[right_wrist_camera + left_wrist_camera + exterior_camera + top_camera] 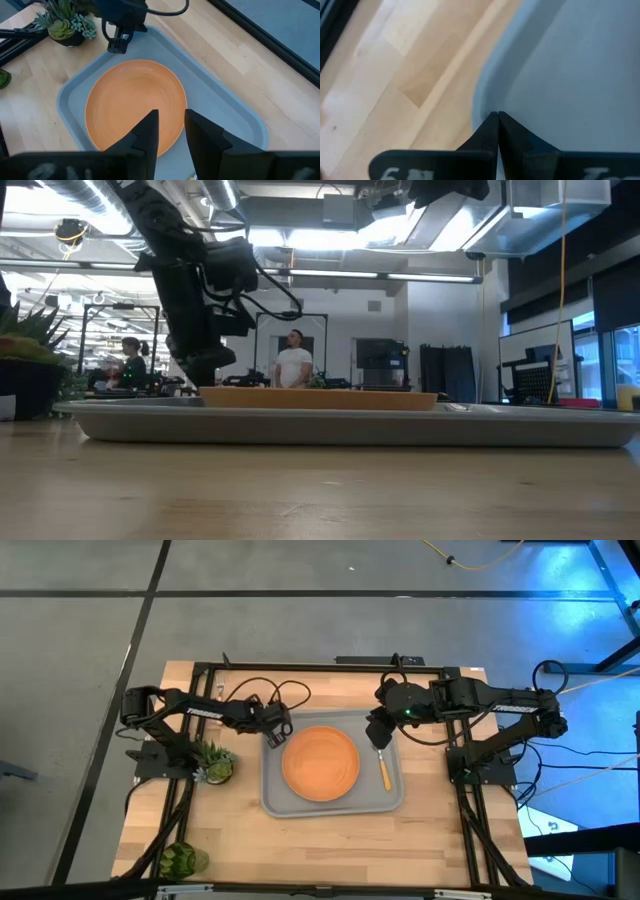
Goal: Pick and place plate/cup/fork/spoon on tray
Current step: Move the gray food tray to the center of the table
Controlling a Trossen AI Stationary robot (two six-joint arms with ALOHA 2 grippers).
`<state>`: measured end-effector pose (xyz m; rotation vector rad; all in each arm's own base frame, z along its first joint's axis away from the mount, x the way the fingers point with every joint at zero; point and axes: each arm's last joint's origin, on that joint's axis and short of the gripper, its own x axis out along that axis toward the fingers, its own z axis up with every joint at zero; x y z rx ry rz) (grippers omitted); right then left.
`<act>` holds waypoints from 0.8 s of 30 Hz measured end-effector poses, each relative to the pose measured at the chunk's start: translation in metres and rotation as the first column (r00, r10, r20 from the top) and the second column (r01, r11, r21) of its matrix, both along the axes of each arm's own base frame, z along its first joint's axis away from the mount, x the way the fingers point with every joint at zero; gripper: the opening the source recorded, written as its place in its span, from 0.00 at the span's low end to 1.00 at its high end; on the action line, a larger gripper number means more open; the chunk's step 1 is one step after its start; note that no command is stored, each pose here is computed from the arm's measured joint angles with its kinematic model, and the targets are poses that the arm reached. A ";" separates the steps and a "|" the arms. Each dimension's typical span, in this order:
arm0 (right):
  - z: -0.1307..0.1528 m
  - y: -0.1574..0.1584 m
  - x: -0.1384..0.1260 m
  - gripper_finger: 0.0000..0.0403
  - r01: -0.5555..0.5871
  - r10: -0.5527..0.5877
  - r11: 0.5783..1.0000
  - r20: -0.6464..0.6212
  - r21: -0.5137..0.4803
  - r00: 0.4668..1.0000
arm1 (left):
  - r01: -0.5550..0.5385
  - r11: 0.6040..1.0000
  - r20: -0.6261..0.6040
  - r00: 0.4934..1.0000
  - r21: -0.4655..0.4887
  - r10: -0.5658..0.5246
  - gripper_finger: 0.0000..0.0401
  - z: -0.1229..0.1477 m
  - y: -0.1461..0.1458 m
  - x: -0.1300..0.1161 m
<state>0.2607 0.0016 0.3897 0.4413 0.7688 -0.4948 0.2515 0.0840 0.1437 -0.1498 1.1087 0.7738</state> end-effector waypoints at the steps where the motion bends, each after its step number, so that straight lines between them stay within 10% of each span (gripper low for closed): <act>1: 0.000 0.000 0.000 0.25 0.000 0.000 1.000 0.000 0.000 1.000 | -0.005 1.000 0.007 1.000 0.005 0.005 0.00 0.000 0.002 0.000; 24: 0.000 0.000 0.000 0.25 -0.001 0.001 1.000 -0.001 -0.001 1.000 | 0.091 0.994 0.020 0.996 -0.067 -0.090 0.00 0.003 -0.011 0.003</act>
